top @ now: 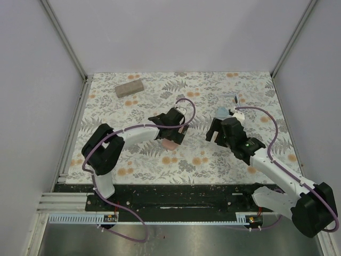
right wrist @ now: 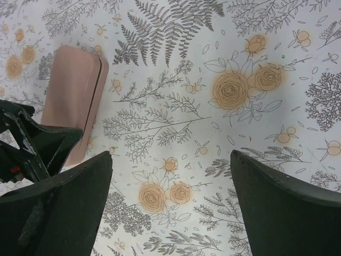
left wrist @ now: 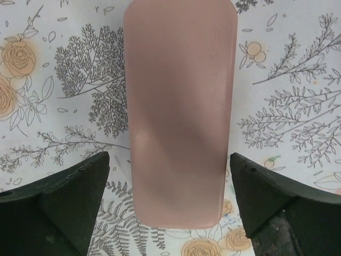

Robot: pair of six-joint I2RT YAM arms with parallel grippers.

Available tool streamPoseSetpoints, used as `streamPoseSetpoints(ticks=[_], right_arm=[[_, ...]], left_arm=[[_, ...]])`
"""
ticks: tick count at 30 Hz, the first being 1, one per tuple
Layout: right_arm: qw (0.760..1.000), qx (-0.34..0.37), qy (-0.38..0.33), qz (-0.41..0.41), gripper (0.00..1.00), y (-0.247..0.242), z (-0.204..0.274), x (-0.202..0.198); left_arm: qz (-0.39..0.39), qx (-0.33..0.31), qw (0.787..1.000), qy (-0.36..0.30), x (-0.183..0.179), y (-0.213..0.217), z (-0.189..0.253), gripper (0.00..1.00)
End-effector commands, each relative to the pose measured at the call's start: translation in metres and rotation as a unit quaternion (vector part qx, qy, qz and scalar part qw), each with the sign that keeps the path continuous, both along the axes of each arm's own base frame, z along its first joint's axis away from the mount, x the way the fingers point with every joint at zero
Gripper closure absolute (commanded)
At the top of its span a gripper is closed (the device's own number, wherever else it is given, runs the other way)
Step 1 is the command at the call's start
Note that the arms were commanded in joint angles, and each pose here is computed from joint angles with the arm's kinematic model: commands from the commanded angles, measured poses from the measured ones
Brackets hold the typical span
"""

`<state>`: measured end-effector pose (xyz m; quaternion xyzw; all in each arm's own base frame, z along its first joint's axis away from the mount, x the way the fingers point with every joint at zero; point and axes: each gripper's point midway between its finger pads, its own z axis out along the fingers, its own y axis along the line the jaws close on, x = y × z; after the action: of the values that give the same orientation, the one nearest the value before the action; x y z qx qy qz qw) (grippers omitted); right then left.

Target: Organize the sunglasses

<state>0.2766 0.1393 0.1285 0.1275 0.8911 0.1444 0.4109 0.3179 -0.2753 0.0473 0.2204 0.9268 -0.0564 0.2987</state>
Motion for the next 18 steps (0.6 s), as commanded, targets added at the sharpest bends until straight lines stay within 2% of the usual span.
streamPoseSetpoints(ticks=[1, 4, 7, 9, 11, 16, 18], right_arm=[[1.000, -0.010, 0.006, -0.018, 0.01, -0.010, -0.004, -0.005], [1.000, -0.011, 0.019, -0.017, 0.01, -0.009, -0.012, -0.005], [0.999, -0.013, 0.030, -0.016, 0.01, -0.007, -0.016, -0.004], [0.999, -0.013, 0.034, -0.014, 0.01, -0.006, -0.017, -0.003], [0.999, -0.014, 0.039, -0.011, 0.01, -0.005, -0.018, 0.000], [0.999, -0.019, 0.044, -0.009, 0.00, -0.005, -0.018, 0.003], [0.999, -0.019, 0.046, -0.014, 0.01, -0.008, -0.019, 0.004]], left_arm=[[0.005, 0.010, 1.000, -0.028, 0.020, -0.009, 0.010, 0.01], [0.010, 0.022, 1.000, -0.017, 0.022, -0.009, -0.002, 0.09], [0.023, 0.029, 0.999, -0.009, 0.021, -0.005, -0.007, 0.22], [0.060, 0.020, 0.998, 0.006, 0.024, 0.009, -0.009, 0.34], [0.103, -0.010, 0.994, 0.031, 0.026, 0.030, -0.010, 0.42], [0.217, -0.055, 0.974, 0.030, 0.015, 0.096, 0.007, 0.44], [0.268, -0.064, 0.960, 0.042, -0.001, 0.123, 0.000, 0.44]])
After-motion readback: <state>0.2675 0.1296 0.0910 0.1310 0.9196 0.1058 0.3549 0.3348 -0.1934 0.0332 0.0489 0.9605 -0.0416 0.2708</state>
